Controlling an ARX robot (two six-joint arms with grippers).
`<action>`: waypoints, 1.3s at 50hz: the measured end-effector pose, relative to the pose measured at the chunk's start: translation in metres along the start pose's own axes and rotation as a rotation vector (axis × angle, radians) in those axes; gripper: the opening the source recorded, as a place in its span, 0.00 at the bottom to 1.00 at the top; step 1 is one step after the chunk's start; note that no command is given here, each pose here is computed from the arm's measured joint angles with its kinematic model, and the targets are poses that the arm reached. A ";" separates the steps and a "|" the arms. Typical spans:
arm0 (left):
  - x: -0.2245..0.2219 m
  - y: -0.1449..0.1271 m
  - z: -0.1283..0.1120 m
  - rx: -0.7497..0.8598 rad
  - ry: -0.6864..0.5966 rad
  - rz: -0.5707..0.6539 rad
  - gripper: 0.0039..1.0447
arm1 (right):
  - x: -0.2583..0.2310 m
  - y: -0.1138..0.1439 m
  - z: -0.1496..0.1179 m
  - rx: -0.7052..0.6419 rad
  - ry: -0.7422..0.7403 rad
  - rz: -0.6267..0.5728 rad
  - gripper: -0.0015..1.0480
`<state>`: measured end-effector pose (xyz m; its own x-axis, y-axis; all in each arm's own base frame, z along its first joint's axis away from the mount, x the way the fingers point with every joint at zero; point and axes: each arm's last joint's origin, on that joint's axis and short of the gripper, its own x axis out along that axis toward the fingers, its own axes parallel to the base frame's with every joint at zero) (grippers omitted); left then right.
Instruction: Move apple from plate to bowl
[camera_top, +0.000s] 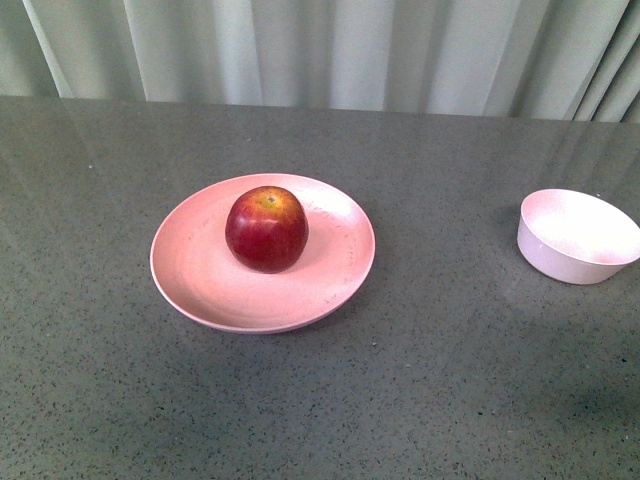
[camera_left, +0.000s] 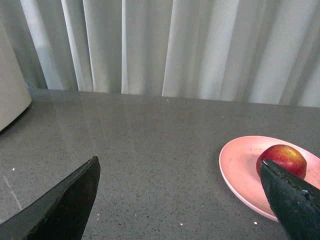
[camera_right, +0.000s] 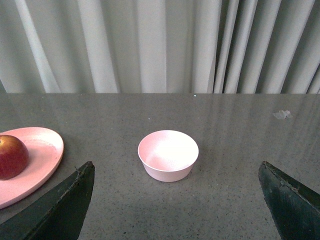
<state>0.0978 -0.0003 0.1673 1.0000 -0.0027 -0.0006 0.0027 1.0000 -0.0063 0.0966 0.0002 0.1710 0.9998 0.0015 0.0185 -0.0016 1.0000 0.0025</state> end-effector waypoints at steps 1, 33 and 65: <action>0.000 0.000 0.000 0.000 0.000 0.000 0.92 | 0.000 0.000 0.000 0.000 0.000 0.000 0.91; 0.000 0.000 0.000 0.000 0.000 0.000 0.92 | 0.000 0.000 0.000 0.000 0.000 0.000 0.91; 0.000 0.000 0.000 0.000 0.000 0.000 0.92 | 0.009 -0.009 0.000 0.053 0.246 0.081 0.91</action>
<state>0.0978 -0.0003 0.1673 1.0000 -0.0031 -0.0006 0.0030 1.0000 -0.0067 0.1061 -0.0085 0.1708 0.9707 0.0890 -0.2231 -0.0767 0.9951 0.0632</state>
